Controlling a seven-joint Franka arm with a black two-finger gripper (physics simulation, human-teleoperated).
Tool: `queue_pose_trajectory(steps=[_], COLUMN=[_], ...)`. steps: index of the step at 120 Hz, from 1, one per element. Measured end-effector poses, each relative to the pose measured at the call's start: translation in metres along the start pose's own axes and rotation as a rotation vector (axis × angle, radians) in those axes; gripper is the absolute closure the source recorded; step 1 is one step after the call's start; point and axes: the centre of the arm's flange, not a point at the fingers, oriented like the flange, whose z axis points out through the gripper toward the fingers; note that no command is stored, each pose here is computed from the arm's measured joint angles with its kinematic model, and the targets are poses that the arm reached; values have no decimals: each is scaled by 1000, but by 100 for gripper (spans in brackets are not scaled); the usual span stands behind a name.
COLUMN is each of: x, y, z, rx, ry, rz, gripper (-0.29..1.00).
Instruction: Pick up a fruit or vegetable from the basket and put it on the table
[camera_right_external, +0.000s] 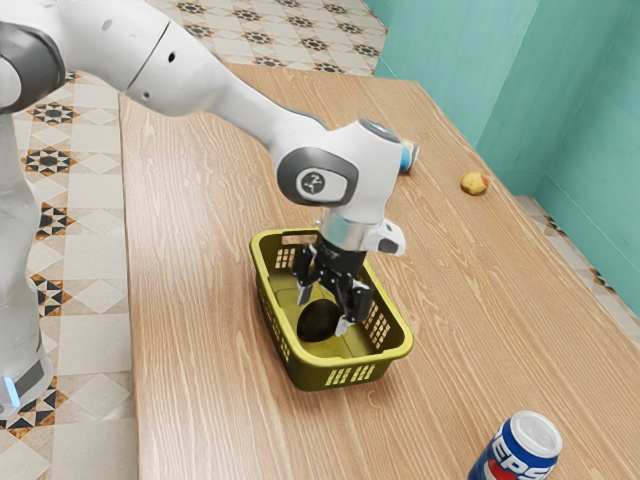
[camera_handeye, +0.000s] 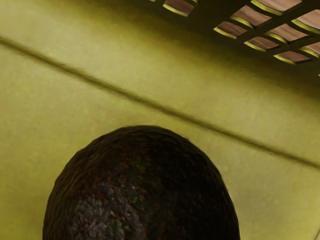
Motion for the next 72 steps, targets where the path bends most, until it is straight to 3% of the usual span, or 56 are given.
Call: queue_pose_trajectory(steps=[32, 52, 72], x=[4, 5, 6], y=[2, 1, 0], z=[13, 14, 14], rx=[-6, -9, -12], ry=[-13, -10, -4], rz=[13, 20, 22], gripper=[1, 23, 30])
